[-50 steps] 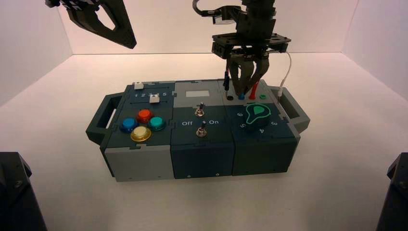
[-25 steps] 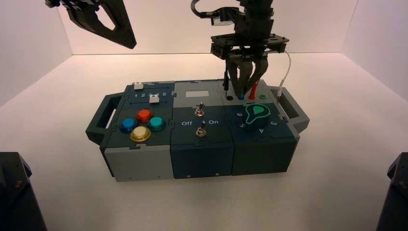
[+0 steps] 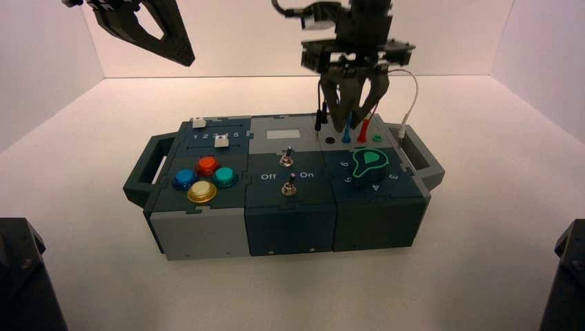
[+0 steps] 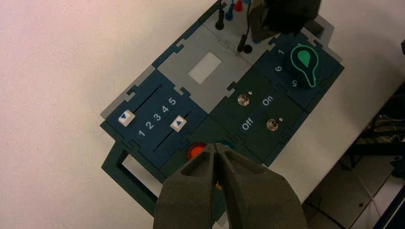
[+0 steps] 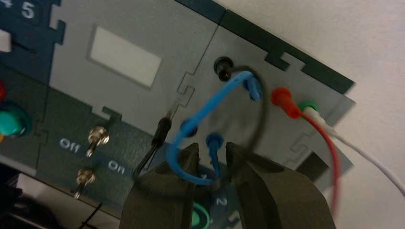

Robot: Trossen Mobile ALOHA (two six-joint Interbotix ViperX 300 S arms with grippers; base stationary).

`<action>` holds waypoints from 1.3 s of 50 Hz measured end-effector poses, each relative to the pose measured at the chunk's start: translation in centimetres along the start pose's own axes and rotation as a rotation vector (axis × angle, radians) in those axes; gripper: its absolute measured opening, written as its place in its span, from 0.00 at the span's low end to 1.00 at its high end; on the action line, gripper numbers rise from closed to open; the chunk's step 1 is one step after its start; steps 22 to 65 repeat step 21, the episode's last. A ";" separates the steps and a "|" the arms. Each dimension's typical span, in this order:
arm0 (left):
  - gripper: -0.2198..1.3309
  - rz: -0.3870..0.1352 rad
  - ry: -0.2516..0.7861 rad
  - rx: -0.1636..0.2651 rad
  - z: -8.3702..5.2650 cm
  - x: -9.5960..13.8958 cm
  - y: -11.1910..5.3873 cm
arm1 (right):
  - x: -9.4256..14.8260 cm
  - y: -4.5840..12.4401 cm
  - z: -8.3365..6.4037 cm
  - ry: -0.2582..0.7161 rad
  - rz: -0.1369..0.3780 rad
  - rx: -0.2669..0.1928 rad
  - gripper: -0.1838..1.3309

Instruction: Insert the blue wire.

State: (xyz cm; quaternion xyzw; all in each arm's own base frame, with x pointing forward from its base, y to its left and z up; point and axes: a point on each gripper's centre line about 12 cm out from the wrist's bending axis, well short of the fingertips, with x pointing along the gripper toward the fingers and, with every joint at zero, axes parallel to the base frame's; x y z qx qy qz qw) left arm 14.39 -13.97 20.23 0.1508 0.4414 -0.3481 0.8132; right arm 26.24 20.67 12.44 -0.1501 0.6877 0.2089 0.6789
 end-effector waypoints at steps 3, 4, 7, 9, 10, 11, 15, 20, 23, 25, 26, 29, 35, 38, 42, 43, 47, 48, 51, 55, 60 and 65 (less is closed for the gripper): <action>0.04 -0.001 0.000 0.001 0.0 0.0 0.0 | -0.6 0.0 -0.1 -0.003 0.001 0.005 0.57; 0.04 -0.001 0.000 0.001 0.0 0.0 0.0 | -0.8 0.1 -0.2 -0.001 0.002 0.007 0.57; 0.04 -0.001 0.000 0.001 0.0 0.0 0.0 | -1.7 0.1 -0.6 0.007 0.004 0.010 0.57; 0.04 -0.001 0.002 0.001 0.0 0.0 0.0 | -2.0 0.2 -0.8 0.015 0.007 0.013 0.57; 0.04 -0.001 0.002 0.001 0.0 0.0 0.0 | -2.4 0.2 -1.1 0.021 0.008 0.012 0.57; 0.04 -0.001 0.000 0.001 0.0 0.0 0.0 | -2.7 0.2 -1.2 0.020 0.011 0.013 0.57; 0.04 -0.001 0.002 0.001 0.0 0.0 0.0 | -3.4 0.3 -1.7 0.017 0.018 0.016 0.57; 0.04 0.000 0.003 0.000 0.0 0.0 0.0 | -4.0 0.3 -2.3 0.012 0.023 0.017 0.57; 0.04 0.000 0.003 0.000 0.0 0.0 0.0 | -4.0 0.3 -2.3 0.010 0.023 0.017 0.57; 0.04 0.000 0.003 0.000 0.0 0.0 0.0 | -4.0 0.3 -2.3 0.010 0.023 0.017 0.57; 0.04 0.000 0.003 0.000 0.0 0.0 0.0 | -4.0 0.3 -2.3 0.010 0.023 0.017 0.57; 0.04 0.000 0.003 0.000 0.0 0.0 0.0 | -4.0 0.3 -2.3 0.010 0.023 0.017 0.57; 0.04 0.000 0.003 0.000 0.0 0.0 0.0 | -4.0 0.3 -2.3 0.010 0.023 0.017 0.57; 0.04 0.000 0.003 0.000 0.0 0.0 0.0 | -4.0 0.3 -2.3 0.010 0.023 0.017 0.57; 0.04 0.000 0.003 0.000 0.0 0.0 0.0 | -4.0 0.3 -2.3 0.010 0.023 0.017 0.57; 0.04 0.000 0.003 0.000 0.0 0.0 0.0 | -4.0 0.3 -2.3 0.010 0.023 0.017 0.57; 0.04 0.000 0.003 0.000 0.0 0.0 0.0 | -4.0 0.3 -2.3 0.010 0.023 0.017 0.57; 0.04 0.000 0.003 0.000 0.0 0.0 0.0 | -4.0 0.3 -2.3 0.010 0.023 0.017 0.57; 0.04 0.000 0.003 0.000 0.0 0.0 0.0 | -4.0 0.3 -2.3 0.010 0.023 0.017 0.57; 0.04 0.000 0.003 0.000 0.0 0.0 0.0 | -4.0 0.3 -2.3 0.010 0.023 0.017 0.57; 0.04 0.000 0.003 0.000 0.0 0.0 0.0 | -4.0 0.3 -2.3 0.010 0.023 0.017 0.57; 0.04 0.000 0.003 0.000 0.0 0.0 0.0 | -4.0 0.3 -2.3 0.010 0.023 0.017 0.57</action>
